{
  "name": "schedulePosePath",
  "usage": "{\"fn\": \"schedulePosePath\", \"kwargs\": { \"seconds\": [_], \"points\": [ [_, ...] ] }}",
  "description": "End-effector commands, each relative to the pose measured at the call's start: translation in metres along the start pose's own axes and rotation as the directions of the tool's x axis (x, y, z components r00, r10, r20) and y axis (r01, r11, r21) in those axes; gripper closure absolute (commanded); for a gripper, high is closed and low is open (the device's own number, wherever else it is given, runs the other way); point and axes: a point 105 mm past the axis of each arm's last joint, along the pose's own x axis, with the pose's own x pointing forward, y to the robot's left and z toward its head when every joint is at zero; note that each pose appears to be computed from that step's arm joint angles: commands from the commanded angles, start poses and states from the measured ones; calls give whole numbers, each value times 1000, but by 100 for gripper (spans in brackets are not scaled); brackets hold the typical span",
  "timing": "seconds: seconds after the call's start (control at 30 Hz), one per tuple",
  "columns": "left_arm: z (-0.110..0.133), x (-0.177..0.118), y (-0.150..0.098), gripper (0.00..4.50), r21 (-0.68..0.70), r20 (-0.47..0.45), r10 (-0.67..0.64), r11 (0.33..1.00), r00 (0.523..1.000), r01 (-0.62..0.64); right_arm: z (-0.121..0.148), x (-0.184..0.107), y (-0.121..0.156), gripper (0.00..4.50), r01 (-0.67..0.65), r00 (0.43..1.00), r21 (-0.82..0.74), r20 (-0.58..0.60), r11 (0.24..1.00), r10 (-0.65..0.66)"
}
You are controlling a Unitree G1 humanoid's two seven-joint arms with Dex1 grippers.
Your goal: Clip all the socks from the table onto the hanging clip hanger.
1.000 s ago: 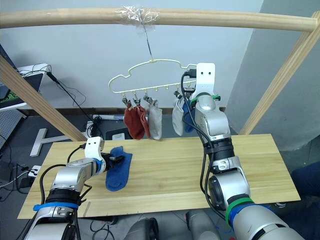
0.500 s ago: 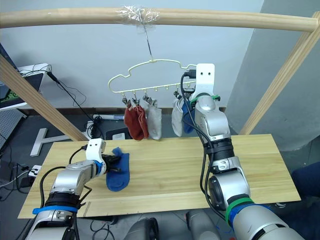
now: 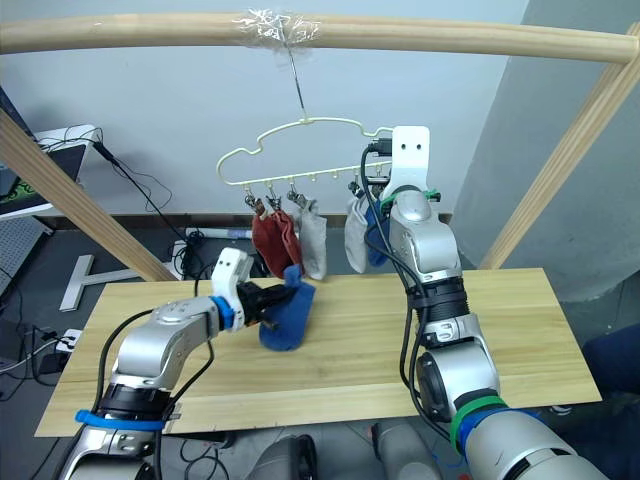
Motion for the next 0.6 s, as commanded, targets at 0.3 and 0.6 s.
{"fn": "schedulePosePath", "kwargs": {
  "seconds": [0.3, 0.6],
  "points": [
    [77, 51, -60, 448, 186, 123, -226, 962, 966, 201, 22, -6, 6, 446, -15, 998, 30, 56, 999, 13],
    [99, 92, -61, 448, 220, 161, -202, 962, 966, 165, 27, -6, 6, 446, -16, 998, 38, 62, 999, 14]
  ]
}}
